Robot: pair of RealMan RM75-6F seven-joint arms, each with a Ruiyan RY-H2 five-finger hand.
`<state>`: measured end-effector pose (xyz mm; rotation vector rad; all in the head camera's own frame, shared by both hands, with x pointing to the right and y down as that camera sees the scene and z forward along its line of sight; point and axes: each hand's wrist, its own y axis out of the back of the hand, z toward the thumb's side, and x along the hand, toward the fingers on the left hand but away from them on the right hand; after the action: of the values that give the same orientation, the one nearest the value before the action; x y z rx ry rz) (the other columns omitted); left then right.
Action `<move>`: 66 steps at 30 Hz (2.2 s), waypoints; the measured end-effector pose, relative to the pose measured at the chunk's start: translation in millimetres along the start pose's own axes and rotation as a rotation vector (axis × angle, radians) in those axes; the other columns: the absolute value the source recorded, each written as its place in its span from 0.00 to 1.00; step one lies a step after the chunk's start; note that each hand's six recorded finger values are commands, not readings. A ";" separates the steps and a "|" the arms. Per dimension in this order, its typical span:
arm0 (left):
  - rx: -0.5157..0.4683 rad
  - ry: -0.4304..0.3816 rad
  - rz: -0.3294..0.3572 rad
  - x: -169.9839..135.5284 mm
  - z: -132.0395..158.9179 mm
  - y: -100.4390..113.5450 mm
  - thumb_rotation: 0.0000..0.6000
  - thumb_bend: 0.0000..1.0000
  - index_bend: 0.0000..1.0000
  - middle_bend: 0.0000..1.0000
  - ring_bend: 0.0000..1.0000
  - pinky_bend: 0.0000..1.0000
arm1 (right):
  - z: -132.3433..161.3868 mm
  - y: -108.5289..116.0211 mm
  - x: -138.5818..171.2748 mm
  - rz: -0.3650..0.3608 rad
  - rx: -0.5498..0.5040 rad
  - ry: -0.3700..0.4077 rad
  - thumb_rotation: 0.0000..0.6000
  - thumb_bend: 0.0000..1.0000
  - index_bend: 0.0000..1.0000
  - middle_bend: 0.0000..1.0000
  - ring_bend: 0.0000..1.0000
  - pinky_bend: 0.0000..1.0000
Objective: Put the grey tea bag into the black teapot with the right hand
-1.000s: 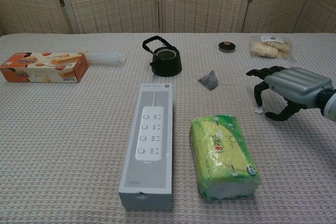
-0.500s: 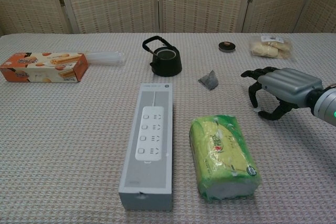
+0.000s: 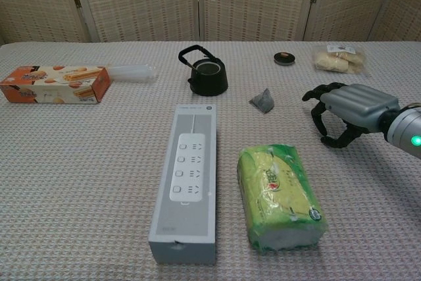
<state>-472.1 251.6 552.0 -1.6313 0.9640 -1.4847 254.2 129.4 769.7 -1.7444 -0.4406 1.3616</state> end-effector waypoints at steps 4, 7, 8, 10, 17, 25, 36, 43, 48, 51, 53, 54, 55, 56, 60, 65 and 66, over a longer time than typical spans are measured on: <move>0.000 -0.003 0.002 0.4 0.0 -0.2 1.00 0.14 0.00 0.00 0.00 0.15 | 1.4 1.9 0.2 -0.008 -0.005 0.005 1.00 0.33 0.64 0.11 0.00 0.00; 0.000 -0.003 0.004 0.5 -0.4 0.1 1.00 0.14 0.00 0.00 0.00 0.15 | 1.9 5.8 1.7 -0.023 -0.010 0.009 1.00 0.33 0.64 0.11 0.00 0.00; 0.000 -0.003 0.005 0.6 -0.5 0.2 1.00 0.14 0.00 0.00 0.00 0.15 | 1.9 7.4 2.4 -0.029 -0.012 0.010 1.00 0.33 0.64 0.11 0.00 0.00; 0.000 -0.003 0.005 0.5 -0.4 0.2 1.00 0.14 0.00 0.00 0.00 0.15 | 1.7 12.0 4.4 -0.045 -0.017 0.012 1.00 0.33 0.64 0.11 0.00 0.00; 0.006 -0.009 0.010 -1.1 0.8 0.8 1.00 0.14 0.00 0.00 0.00 0.15 | 0.4 33.1 14.7 -0.109 -0.043 0.017 1.00 0.33 0.64 0.11 0.00 0.00; 0.006 -0.017 0.014 -2.5 3.4 1.4 1.00 0.14 0.00 0.00 0.00 0.15 | 7.6 71.8 28.4 -0.210 -0.078 0.042 1.00 0.33 0.64 0.12 0.00 0.00; 0.002 -0.021 0.007 -3.2 3.7 1.4 1.00 0.14 0.00 0.00 0.00 0.15 | 17.5 138.0 41.1 -0.347 -0.078 0.052 1.00 0.33 0.64 0.13 0.00 0.00; -0.007 -0.015 0.005 -2.3 0.8 3.0 1.00 0.14 0.00 0.00 0.00 0.15 | 22.5 171.2 40.1 -0.410 -0.069 0.044 1.00 0.33 0.64 0.13 0.00 0.00; -0.022 -0.008 0.002 -0.8 -2.8 4.7 1.00 0.14 0.00 0.00 0.00 0.15 | 27.3 184.6 36.1 -0.432 -0.081 0.045 1.00 0.33 0.64 0.13 0.00 0.00; -0.031 -0.001 0.002 0.2 -5.7 6.1 1.00 0.14 0.00 0.00 0.00 0.15 | 31.9 192.6 31.9 -0.442 -0.087 0.052 1.00 0.33 0.64 0.13 0.00 0.00; -0.036 0.003 0.001 0.9 -7.5 6.7 1.00 0.14 0.00 0.00 0.00 0.15 | 35.7 198.6 28.8 -0.452 -0.092 0.057 1.00 0.33 0.64 0.13 0.00 0.00; -0.039 0.006 0.000 1.3 -8.4 6.8 1.00 0.14 0.00 0.00 0.00 0.15 | 37.4 201.3 27.3 -0.457 -0.094 0.059 1.00 0.33 0.64 0.13 0.00 0.00; -0.042 0.009 -0.004 1.9 -9.5 6.4 1.00 0.14 0.00 0.00 0.00 0.15 | 39.7 204.9 25.1 -0.463 -0.098 0.063 1.00 0.33 0.64 0.13 0.00 0.00; -0.044 0.012 -0.007 2.4 -10.4 6.0 1.00 0.14 0.00 0.00 0.00 0.15 | 41.4 207.8 23.2 -0.467 -0.101 0.065 1.00 0.33 0.64 0.13 0.00 0.00; -0.054 0.021 -0.022 4.8 -13.6 4.5 1.00 0.14 0.00 0.00 0.00 0.15 | 47.1 218.4 12.7 -0.475 -0.112 0.068 1.00 0.33 0.64 0.13 0.00 0.00; -0.070 0.038 -0.037 8.3 -20.0 3.6 1.00 0.14 0.00 0.00 0.00 0.15 | 54.2 232.0 -4.9 -0.478 -0.122 0.065 1.00 0.33 0.64 0.13 0.00 0.00; -0.073 0.042 -0.039 9.1 -21.3 3.6 1.00 0.14 0.00 0.00 0.00 0.15 | 55.2 234.2 -7.8 -0.479 -0.124 0.064 1.00 0.33 0.64 0.13 0.00 0.00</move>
<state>-493.0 241.4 554.7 -1.6853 1.0254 -1.5315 149.5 12.6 587.2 -1.6358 -0.8594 0.9501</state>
